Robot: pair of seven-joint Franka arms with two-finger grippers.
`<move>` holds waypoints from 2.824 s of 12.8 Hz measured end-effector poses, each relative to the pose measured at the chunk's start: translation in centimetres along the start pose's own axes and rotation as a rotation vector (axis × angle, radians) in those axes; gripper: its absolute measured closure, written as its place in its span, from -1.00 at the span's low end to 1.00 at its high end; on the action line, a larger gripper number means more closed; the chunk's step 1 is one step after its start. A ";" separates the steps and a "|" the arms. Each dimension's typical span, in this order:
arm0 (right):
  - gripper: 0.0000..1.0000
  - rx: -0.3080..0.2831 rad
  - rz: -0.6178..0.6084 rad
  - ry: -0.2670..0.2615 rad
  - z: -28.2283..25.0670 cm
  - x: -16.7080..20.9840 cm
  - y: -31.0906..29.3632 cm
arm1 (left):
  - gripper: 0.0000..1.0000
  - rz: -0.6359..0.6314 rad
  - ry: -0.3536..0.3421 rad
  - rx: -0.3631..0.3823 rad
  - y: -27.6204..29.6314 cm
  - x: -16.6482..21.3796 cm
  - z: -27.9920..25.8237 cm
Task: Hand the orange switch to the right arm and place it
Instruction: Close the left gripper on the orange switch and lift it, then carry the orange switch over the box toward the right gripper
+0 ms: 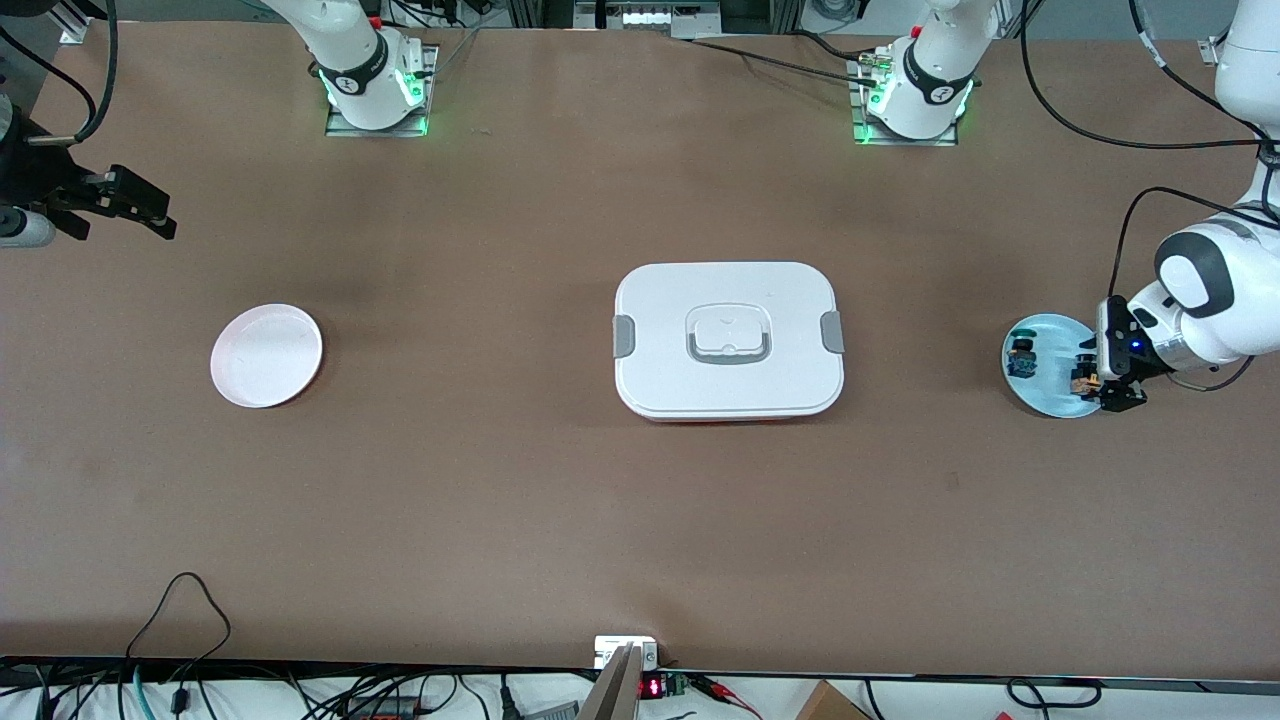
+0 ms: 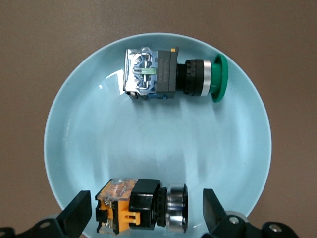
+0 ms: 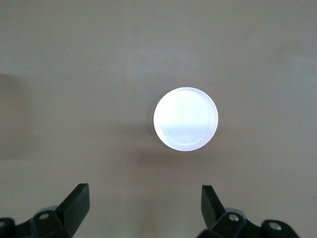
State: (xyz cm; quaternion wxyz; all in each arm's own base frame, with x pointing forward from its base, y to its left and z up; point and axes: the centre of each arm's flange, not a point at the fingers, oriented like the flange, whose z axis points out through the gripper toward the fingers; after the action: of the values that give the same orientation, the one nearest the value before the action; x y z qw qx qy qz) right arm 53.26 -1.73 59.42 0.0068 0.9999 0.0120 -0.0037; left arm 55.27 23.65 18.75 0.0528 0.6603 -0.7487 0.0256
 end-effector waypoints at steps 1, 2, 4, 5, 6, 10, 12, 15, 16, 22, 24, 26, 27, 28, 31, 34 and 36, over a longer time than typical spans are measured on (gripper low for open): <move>-1.00 0.000 0.000 0.000 0.0 0.0 0.0 | -0.94 0.000 0.000 0.000 0.0 0.0 0.0; -1.00 0.000 0.001 0.000 0.0 0.0 0.0 | -0.91 0.000 0.000 0.001 -0.1 0.0 0.0; -1.00 0.000 0.001 -0.001 0.0 0.0 0.0 | -0.89 0.001 0.001 0.000 -0.1 0.0 0.1; -1.00 0.000 0.001 -0.001 0.0 0.0 0.1 | -0.76 0.002 0.002 -0.002 -0.1 0.0 0.3; -1.00 0.000 0.002 -0.001 0.0 0.0 0.1 | -0.52 0.001 0.004 -0.003 -0.1 -0.1 0.4; -1.00 0.000 0.002 -0.001 0.0 0.0 0.1 | -0.44 0.014 0.000 0.008 -0.2 -0.9 0.1; -1.00 0.000 0.002 -0.002 0.0 0.0 0.1 | -0.44 0.033 0.005 0.009 -0.6 -0.6 0.0; -1.00 0.000 0.002 -0.008 0.3 0.1 0.1 | -0.44 0.045 0.024 -0.004 -1.7 -0.4 -0.7; -1.00 0.000 0.003 -0.009 0.4 0.2 0.1 | -0.44 0.039 0.048 -0.019 -2.2 -0.6 -1.3; -1.00 -0.001 0.011 0.001 0.5 0.4 0.5 | -0.44 -0.016 0.344 -0.084 -5.4 1.5 -4.9; -1.00 -0.001 0.014 0.001 0.5 0.4 0.7 | -0.44 -0.043 0.513 -0.129 -6.0 4.8 -5.5; -1.00 0.031 0.019 0.003 0.5 0.4 0.5 | -0.44 -0.081 0.682 -0.189 -6.5 8.5 -6.0; -1.00 0.074 0.027 0.004 0.4 0.4 0.3 | -0.44 -0.091 0.778 -0.203 -7.1 10.7 -6.5; -1.00 0.129 0.037 -0.002 0.5 0.3 0.1 | -0.44 -0.098 0.892 -0.221 -7.7 13.3 -7.2; -1.00 0.300 0.050 -0.038 0.7 0.0 -0.9 | -0.44 -0.070 1.167 -0.243 -10.3 22.6 -9.4; -1.00 0.453 0.058 -0.065 1.2 0.4 -2.6 | -0.44 -0.104 1.346 -0.323 -12.4 32.6 -11.5; -1.00 0.533 0.062 -0.086 1.7 0.8 -3.5 | -0.44 -0.120 1.432 -0.358 -13.2 37.6 -12.5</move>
State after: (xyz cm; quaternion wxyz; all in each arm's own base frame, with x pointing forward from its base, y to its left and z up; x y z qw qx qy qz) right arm 53.92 1.77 57.67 -0.2560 0.9652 -0.0205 -0.0492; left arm 64.29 -13.74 34.96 0.6363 0.5031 -0.4864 0.3247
